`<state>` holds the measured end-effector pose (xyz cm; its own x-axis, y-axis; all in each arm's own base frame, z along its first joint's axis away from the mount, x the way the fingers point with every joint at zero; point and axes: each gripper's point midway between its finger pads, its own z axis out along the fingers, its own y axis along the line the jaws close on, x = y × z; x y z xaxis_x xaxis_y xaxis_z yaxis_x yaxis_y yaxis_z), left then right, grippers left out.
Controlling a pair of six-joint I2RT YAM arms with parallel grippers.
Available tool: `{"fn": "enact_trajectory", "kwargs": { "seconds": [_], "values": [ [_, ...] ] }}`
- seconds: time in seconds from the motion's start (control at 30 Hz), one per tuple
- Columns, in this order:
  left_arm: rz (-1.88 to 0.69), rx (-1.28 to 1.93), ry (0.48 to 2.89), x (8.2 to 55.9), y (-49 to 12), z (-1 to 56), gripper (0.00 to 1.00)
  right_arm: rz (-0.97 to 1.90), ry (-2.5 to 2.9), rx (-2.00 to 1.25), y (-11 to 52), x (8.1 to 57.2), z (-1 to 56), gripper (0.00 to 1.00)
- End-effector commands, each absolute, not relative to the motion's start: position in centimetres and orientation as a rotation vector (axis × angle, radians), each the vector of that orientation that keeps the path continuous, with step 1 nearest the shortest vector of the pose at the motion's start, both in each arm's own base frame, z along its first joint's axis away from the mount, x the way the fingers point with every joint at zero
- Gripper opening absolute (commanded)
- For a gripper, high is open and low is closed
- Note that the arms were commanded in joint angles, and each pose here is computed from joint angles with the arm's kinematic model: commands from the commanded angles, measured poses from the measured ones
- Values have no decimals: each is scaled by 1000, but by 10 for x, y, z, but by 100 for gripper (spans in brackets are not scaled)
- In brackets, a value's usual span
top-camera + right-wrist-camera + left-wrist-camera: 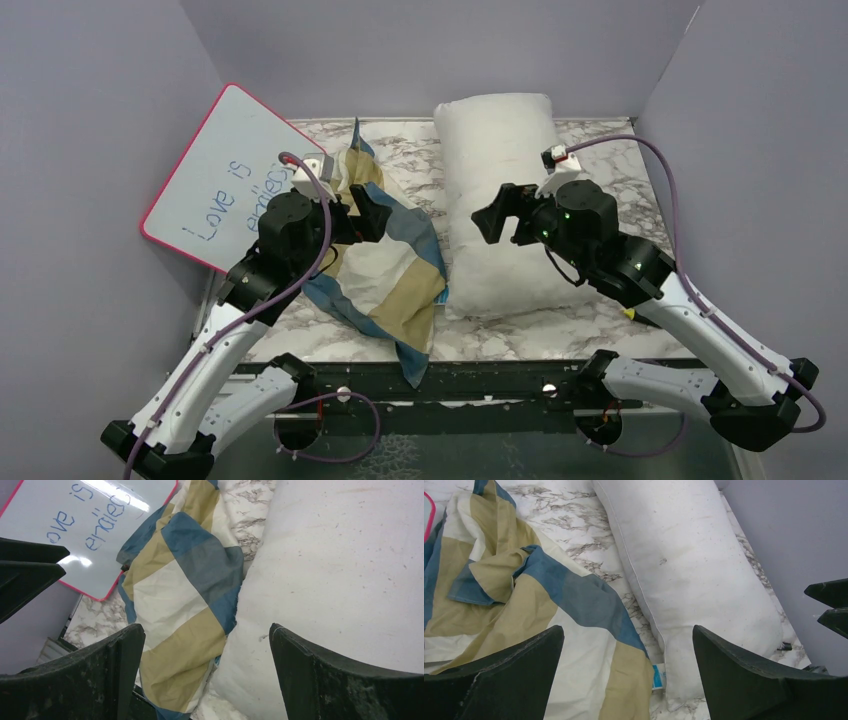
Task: Put the pillow into the pillowcase
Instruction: Pick up the pillowcase from the center of the board.
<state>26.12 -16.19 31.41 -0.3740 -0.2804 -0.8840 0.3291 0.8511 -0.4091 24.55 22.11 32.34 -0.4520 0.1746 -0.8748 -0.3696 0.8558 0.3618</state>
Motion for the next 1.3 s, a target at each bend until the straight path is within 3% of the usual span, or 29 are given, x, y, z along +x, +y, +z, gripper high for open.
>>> {"fn": "enact_trajectory", "kwargs": {
  "seconds": [0.0,0.27,0.57,0.83,1.07,1.17,1.27],
  "values": [
    [-607,24,1838,261,-156,313,99,649,1902,-134,222,245,334,100],
    [-478,2,1842,274,-141,301,99,623,1883,-100,222,254,330,100],
    [-314,-51,1964,284,-125,239,99,426,1879,-215,247,303,304,100],
    [-227,-202,2060,287,-113,196,98,22,1966,-213,237,376,250,100],
    [-175,-292,2172,303,-122,141,97,-146,2118,-224,197,424,174,97],
    [-118,-312,2242,312,-125,116,93,-282,2153,-154,163,433,161,96],
    [-88,-272,2297,318,-131,101,78,-423,2134,-103,137,429,169,96]
  ]
}}
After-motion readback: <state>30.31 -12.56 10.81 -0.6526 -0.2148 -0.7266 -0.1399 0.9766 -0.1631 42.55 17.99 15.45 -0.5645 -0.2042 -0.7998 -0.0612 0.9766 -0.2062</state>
